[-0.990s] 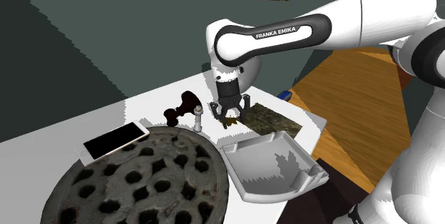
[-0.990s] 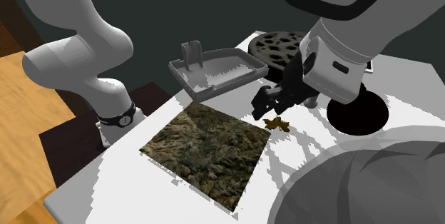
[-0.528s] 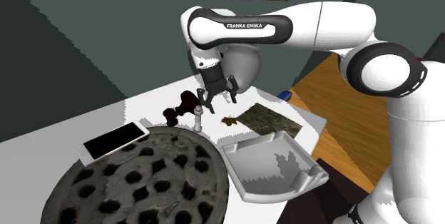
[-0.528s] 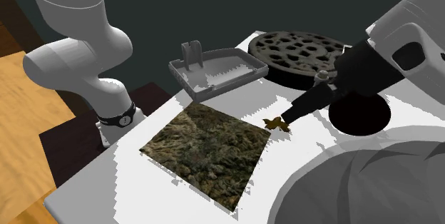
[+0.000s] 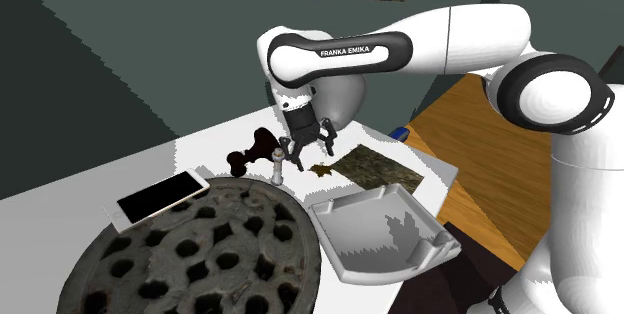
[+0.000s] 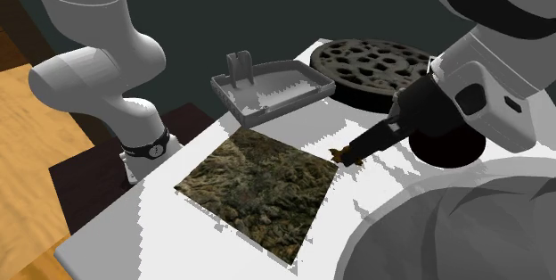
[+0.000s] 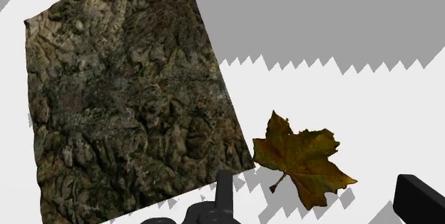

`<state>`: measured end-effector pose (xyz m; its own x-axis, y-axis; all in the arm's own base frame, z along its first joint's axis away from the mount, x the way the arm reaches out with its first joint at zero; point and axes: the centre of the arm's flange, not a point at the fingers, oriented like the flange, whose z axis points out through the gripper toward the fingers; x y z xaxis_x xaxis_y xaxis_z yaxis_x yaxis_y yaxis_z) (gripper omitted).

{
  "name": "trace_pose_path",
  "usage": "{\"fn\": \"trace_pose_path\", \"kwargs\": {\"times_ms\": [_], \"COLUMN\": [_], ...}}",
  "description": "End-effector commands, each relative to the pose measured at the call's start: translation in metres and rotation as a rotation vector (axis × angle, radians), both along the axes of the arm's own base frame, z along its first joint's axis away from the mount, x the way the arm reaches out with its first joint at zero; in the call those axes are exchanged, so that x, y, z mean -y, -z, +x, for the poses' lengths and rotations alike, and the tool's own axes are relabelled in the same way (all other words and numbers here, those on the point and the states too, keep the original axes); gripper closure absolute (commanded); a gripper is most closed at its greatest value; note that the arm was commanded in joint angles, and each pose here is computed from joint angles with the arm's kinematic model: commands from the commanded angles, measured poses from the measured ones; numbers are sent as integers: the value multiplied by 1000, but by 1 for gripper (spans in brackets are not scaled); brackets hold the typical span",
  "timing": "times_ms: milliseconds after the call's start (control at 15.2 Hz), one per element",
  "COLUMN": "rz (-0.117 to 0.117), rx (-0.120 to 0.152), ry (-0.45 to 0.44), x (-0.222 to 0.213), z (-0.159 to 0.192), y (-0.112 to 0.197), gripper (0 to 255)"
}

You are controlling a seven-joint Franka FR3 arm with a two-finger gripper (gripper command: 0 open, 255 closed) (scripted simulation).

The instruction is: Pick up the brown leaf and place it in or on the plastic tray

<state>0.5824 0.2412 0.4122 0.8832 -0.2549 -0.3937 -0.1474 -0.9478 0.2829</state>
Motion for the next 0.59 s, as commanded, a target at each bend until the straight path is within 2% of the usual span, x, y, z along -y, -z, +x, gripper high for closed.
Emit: {"fn": "trace_pose_path", "kwargs": {"times_ms": [0,330,396,528], "rz": [3,3,3,3], "rx": [5,5,5,5], "ry": [0,0,0,0], "x": [-1,-1,-1,-1], "z": [1,1,1,1], "y": [3,3,3,3], "gripper": [0,0,255,255]}}
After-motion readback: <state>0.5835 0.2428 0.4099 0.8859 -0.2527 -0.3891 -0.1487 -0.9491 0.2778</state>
